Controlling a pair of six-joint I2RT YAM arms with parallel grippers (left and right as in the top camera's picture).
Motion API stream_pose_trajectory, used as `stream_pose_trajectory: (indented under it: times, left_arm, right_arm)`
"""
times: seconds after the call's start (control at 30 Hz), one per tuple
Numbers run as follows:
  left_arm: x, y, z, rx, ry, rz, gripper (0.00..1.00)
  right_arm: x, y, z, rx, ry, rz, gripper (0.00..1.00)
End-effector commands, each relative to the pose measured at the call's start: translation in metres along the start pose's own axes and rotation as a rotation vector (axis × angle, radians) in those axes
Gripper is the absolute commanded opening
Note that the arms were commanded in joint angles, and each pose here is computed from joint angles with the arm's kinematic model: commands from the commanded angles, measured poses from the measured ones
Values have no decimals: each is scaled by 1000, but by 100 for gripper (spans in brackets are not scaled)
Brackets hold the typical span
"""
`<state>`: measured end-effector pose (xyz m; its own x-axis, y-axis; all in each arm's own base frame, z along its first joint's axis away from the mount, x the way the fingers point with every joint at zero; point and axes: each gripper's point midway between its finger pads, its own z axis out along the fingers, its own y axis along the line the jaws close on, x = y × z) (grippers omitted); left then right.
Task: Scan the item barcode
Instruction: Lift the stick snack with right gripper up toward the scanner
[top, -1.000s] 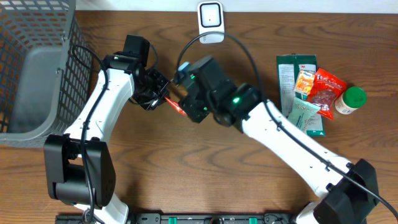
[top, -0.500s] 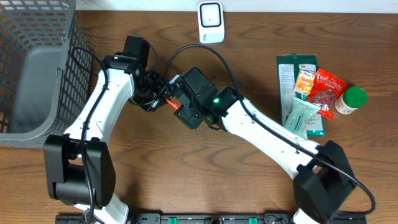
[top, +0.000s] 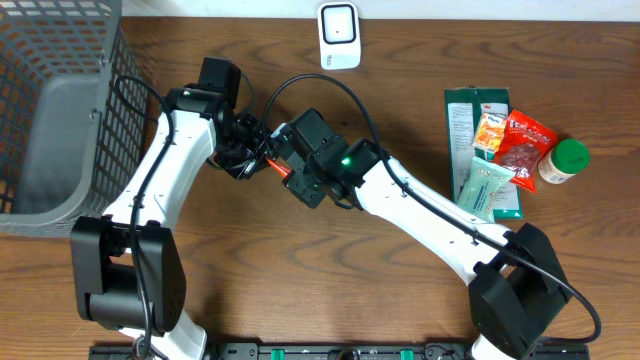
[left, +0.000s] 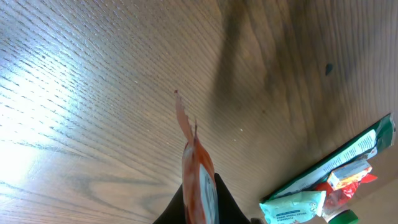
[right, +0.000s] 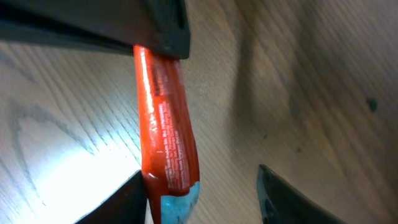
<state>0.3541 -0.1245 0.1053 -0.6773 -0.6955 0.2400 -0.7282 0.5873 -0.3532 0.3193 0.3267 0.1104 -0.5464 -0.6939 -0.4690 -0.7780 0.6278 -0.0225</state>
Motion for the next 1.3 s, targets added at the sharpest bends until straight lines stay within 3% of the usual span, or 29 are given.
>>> stream_pose_trajectory:
  times: [0.0, 0.03, 0.2, 0.33, 0.47, 0.53, 0.63, 0.7, 1.0, 1.27]
  left_arm:
    - [1, 0, 0, -1, 6, -10, 7]
    - [1, 0, 0, -1, 6, -10, 7]
    - [1, 0, 0, 0, 6, -9, 7]
    - [0, -1, 0, 4, 3, -7, 8]
    - [-3, -8, 0, 31, -12, 6, 11]
    - [-6, -13, -1, 54, -25, 17, 22]
    - [-15, -28, -7, 113, -62, 41, 52]
    - [-24, -38, -15, 159, -94, 58, 59]
    - [-70, -54, -90, 297, -308, 160, 63]
    - [-102, -23, -152, 198, -616, 146, 68]
  right_arm:
    - [-2, 2, 0, -8, -2, -4, 32]
    - [0, 3, 0, -8, 3, -4, 28]
    - [2, 3, 0, -9, 12, -4, 27]
    - [-2, 6, 0, -30, -5, -5, 1]
    - [-7, 15, -1, -101, -30, 15, 1]
    - [-7, 13, -1, -111, -31, 48, 1]
    - [-8, 12, -3, -154, -38, 70, 1]
    - [-10, 11, -7, -191, -49, 86, 1]
    - [-28, -11, -41, -315, -95, 197, 1]
    - [-74, -59, -112, -267, -205, 332, 1]
